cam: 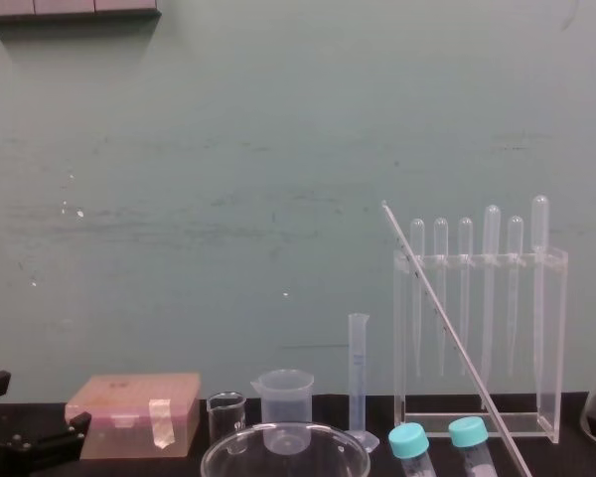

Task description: Hold the thermometer with one hand and immerse one end into the beaker, then reinsert it into the test tube rack.

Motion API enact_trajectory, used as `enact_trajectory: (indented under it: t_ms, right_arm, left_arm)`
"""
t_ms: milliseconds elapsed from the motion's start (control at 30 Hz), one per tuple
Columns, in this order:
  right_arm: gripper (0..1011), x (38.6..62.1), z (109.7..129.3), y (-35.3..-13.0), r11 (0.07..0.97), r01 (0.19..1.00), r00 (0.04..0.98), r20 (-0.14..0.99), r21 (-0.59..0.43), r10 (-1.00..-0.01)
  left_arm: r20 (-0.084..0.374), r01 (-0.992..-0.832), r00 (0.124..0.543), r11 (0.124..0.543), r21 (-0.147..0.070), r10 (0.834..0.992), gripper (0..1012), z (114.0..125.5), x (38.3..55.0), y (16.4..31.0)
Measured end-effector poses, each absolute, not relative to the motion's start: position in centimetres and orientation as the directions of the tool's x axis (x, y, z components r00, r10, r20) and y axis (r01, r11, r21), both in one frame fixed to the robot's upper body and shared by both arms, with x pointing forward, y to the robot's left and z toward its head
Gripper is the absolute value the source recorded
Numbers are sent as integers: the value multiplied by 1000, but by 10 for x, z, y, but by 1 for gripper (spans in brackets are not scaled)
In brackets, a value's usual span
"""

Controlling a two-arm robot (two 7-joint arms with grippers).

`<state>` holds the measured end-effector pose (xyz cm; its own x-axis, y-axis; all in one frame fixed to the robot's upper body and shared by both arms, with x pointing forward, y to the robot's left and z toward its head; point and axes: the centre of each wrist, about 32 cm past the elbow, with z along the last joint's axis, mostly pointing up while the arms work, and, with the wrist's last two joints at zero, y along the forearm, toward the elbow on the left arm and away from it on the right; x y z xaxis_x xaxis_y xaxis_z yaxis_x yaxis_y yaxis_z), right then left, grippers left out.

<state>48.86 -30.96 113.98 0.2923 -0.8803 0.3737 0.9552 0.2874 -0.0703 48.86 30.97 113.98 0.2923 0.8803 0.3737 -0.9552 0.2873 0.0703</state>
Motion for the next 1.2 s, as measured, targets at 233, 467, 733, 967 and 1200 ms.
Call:
enact_trajectory:
  t_ms: [233, 467, 733, 967, 1200]
  right_arm:
    - [1003, 489, 1140, -310, 287, 955, 292, 374, -70, -880]
    - [1003, 489, 1140, -310, 287, 955, 292, 374, -70, -880]
    - [1003, 489, 1140, -310, 287, 955, 292, 374, -70, -880]
    - [1003, 490, 1141, -311, 292, 952, 303, 381, -86, -874]
    - [1003, 494, 1175, -322, 359, 922, 385, 237, -146, -892]
  left_arm:
    - [374, -955, 292, 287, 70, 880, 1008, 1140, 489, 310]
    - [374, -955, 292, 287, 70, 880, 1008, 1140, 489, 310]
    - [374, -955, 292, 287, 70, 880, 1008, 1140, 489, 310]
    - [374, -955, 292, 287, 70, 880, 1008, 1140, 489, 310]
    - [374, -955, 292, 287, 70, 880, 1008, 1140, 489, 310]
